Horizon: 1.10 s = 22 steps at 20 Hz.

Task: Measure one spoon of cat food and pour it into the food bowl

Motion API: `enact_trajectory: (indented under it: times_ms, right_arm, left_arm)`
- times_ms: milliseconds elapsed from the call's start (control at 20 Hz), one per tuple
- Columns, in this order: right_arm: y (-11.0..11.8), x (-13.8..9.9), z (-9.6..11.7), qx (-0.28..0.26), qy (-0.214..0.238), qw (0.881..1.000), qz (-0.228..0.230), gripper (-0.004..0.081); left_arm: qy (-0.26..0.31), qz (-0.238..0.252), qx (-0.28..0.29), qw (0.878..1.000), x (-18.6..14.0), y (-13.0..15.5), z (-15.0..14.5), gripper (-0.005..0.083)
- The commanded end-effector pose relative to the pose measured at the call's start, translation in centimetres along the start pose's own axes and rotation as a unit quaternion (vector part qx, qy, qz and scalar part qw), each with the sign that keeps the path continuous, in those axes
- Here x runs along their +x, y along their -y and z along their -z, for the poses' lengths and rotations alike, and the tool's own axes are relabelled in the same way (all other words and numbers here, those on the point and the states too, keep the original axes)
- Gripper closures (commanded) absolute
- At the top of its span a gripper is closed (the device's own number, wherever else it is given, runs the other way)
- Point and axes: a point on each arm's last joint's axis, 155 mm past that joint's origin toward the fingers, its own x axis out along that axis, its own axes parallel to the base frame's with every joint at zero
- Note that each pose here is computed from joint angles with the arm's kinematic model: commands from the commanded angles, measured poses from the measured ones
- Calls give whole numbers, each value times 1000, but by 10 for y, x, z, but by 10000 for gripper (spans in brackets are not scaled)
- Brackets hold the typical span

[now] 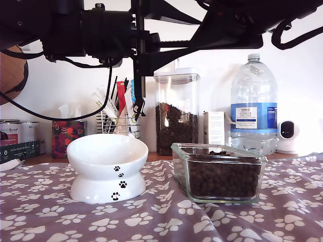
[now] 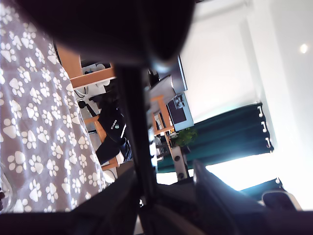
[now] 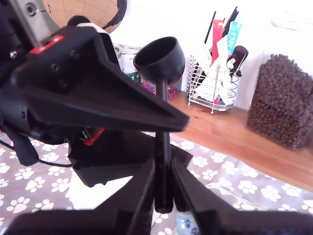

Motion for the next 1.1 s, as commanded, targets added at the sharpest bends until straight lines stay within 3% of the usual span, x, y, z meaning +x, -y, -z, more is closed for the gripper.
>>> enact_trajectory:
  times_ms: [0, 250, 500, 600, 700, 750, 1050]
  right_arm:
    - [15, 1, 21, 0, -29, 999, 31, 783]
    - [26, 1, 24, 10, -37, 998, 52, 783]
    - [41, 1, 29, 11, -51, 996, 73, 783]
    - [47, 0, 38, 7, -82, 993, 79, 783]
    - [51, -2, 46, 5, -112, 990, 82, 783]
    - [52, -2, 48, 4, -126, 989, 79, 783]
    - [36, -13, 56, -32, -215, 976, 19, 783]
  left_arm:
    - [-24, 7, 21, 999, 1, 3, 12, 482]
    - [-37, 5, 51, 998, -3, 0, 13, 482]
    - [-61, -26, 59, 996, -12, -22, 17, 488]
    - [-83, -24, 64, 994, -19, -25, 21, 564]
    - [-110, -10, 83, 990, -25, -22, 27, 762]
    - [-113, -6, 89, 990, -28, -20, 27, 794]
    - [-96, -54, 147, 983, -46, -23, 18, 793]
